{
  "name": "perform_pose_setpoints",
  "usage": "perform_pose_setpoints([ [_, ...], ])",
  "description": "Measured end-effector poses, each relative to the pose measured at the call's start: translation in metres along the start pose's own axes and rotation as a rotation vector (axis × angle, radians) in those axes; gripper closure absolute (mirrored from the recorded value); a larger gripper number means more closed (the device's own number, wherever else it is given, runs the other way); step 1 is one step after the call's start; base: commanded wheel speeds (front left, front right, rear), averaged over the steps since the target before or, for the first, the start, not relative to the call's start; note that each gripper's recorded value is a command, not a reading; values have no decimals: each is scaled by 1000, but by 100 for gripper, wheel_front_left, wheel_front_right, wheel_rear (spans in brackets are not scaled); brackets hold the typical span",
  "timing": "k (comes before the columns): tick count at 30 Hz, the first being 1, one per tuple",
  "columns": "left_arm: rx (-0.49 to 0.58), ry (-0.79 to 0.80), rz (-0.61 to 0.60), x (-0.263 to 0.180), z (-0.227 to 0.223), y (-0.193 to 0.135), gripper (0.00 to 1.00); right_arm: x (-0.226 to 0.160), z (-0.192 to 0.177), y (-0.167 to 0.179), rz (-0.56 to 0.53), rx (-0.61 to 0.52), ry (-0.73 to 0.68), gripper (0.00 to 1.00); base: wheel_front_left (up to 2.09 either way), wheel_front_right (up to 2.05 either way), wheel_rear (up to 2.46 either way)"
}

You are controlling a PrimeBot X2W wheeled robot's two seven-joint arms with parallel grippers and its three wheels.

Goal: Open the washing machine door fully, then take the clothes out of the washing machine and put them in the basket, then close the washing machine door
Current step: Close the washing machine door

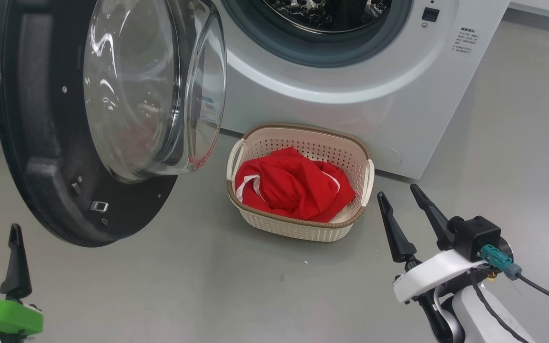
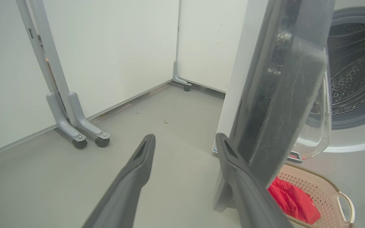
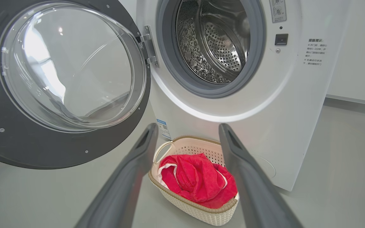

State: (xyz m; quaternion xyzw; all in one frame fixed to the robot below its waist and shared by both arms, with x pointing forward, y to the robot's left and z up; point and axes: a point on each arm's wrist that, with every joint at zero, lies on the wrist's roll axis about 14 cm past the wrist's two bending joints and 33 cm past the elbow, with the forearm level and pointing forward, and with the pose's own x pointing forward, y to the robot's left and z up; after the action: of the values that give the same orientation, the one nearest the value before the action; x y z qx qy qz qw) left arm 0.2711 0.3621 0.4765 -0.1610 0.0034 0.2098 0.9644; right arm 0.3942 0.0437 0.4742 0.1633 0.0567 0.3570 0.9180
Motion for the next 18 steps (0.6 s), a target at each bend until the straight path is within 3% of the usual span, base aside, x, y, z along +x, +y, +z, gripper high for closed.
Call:
perform_pose_setpoints([
  [18,5,8,-2,1,-3,0,0,0,2,2,1,2,-8,0,0,0,0],
])
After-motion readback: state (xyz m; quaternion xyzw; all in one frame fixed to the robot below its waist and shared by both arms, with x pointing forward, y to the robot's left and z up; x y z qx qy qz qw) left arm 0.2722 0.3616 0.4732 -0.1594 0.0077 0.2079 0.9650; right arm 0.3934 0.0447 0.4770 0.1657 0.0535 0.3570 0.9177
